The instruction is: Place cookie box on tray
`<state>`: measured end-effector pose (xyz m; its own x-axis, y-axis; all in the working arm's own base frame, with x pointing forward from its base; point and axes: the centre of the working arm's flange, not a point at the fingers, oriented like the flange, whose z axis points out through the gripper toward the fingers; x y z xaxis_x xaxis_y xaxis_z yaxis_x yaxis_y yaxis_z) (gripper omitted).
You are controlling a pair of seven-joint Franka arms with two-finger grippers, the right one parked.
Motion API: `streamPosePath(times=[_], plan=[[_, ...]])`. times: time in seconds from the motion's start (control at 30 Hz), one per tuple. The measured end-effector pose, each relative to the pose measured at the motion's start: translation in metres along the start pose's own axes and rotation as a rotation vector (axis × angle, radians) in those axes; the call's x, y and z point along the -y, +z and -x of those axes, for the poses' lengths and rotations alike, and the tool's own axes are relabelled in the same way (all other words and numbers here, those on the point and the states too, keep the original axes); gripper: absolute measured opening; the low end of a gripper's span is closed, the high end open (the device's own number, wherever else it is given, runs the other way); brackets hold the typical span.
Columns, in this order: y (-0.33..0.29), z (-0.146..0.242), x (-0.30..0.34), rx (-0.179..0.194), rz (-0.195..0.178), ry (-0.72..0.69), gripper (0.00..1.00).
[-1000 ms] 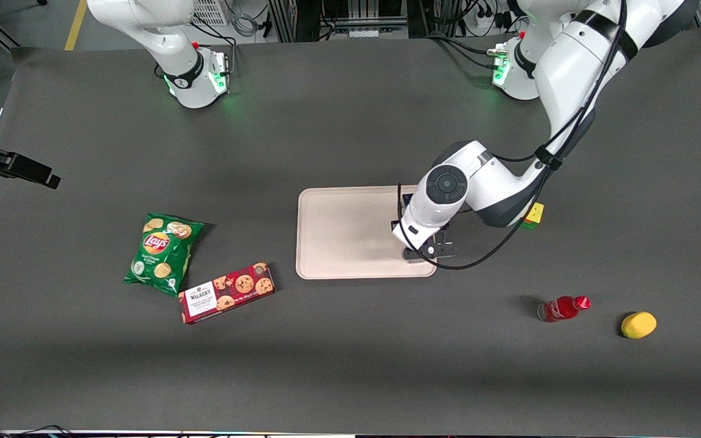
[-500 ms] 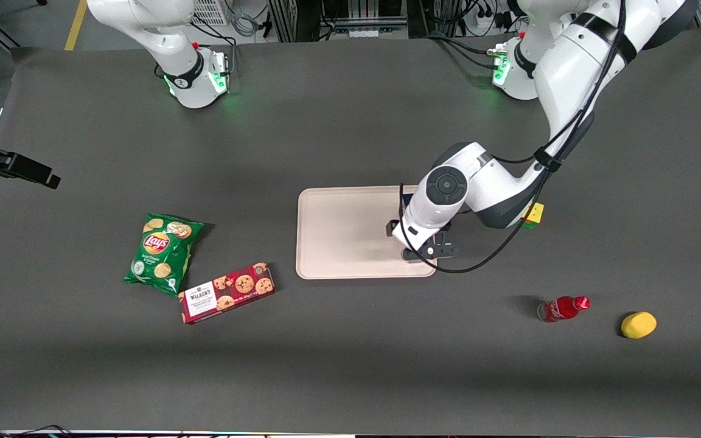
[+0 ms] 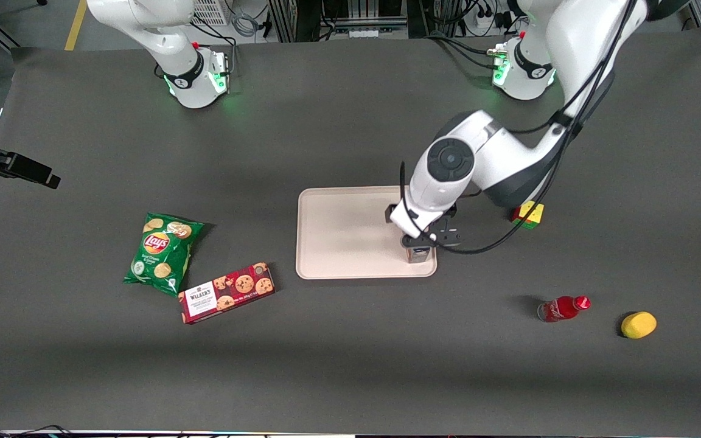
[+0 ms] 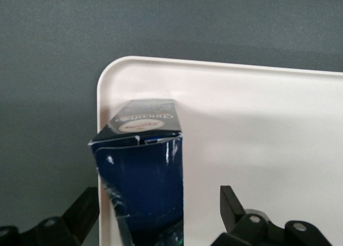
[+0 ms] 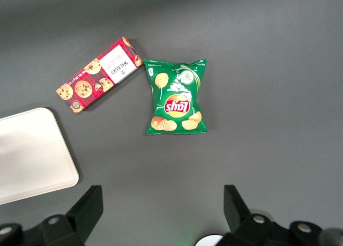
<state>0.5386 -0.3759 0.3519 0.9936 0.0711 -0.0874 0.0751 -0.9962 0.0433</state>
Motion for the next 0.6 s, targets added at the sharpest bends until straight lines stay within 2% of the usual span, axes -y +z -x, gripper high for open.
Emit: streamPosePath(times=[0.1,0.37,0.6], plan=[[-0.046,0.006,0.008,0.019,-0.001,0.055,1.0],[-0.166,0.01,0.093,-0.013,-0.054,0.183,1.0],[-0.234,0.011,0.193,-0.032,-0.073,0.223,1.0]])
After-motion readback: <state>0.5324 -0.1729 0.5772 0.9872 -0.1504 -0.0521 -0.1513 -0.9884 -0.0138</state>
